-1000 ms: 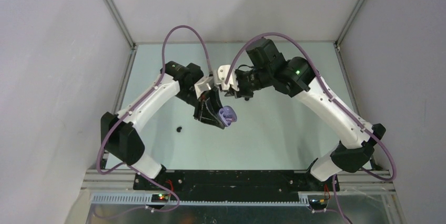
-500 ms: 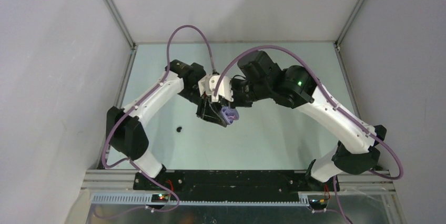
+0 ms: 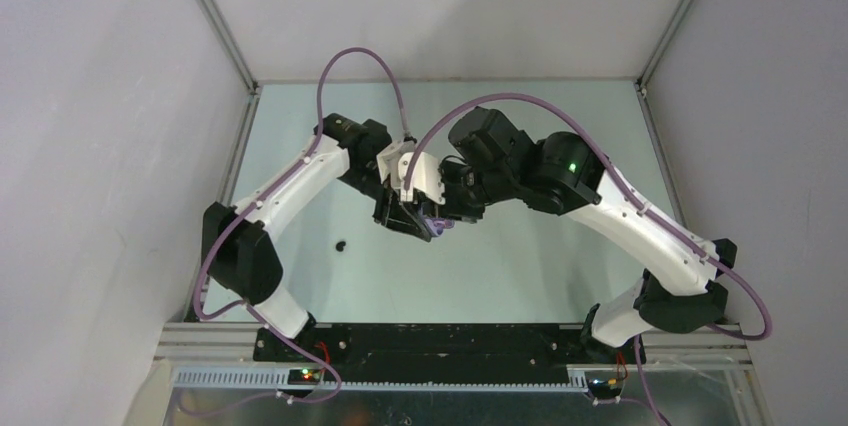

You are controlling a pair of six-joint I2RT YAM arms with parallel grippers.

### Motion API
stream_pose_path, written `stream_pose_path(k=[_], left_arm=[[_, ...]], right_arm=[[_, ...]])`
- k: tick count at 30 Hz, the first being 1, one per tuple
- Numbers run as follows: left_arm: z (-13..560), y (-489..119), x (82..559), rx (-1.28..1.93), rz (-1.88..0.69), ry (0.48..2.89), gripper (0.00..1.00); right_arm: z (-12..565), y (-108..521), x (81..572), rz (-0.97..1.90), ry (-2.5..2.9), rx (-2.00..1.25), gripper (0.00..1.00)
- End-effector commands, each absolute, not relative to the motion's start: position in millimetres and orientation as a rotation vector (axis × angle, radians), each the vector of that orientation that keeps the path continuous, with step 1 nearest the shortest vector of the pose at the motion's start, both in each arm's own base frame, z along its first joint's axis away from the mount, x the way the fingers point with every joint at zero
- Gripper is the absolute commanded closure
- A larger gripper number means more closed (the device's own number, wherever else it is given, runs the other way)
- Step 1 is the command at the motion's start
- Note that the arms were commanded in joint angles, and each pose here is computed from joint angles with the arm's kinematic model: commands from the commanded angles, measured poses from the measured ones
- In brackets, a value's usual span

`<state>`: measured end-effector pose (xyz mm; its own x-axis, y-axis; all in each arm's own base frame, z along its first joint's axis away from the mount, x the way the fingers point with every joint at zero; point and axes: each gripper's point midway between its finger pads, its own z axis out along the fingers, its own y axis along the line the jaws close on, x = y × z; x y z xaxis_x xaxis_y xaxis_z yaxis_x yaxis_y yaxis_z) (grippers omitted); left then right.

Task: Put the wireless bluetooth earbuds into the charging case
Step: Pick up the earbud from the charging case.

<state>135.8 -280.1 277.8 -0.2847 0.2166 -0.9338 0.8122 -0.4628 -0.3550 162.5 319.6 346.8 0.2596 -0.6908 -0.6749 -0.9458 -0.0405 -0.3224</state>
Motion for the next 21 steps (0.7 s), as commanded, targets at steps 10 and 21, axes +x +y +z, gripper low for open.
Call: stream_pose_path(k=[10, 21], left_arm=[[287.8, -279.0, 145.1, 1.445, -1.812, 1.258, 1.00], [283.2, -276.0, 153.3, 1.420, -1.800, 1.277, 1.00]], right_arm=[[350.6, 322.8, 149.5, 0.443, 1.548, -1.754, 0.67], [329.4, 329.2, 166.7, 0.255, 1.576, -1.732, 0.68]])
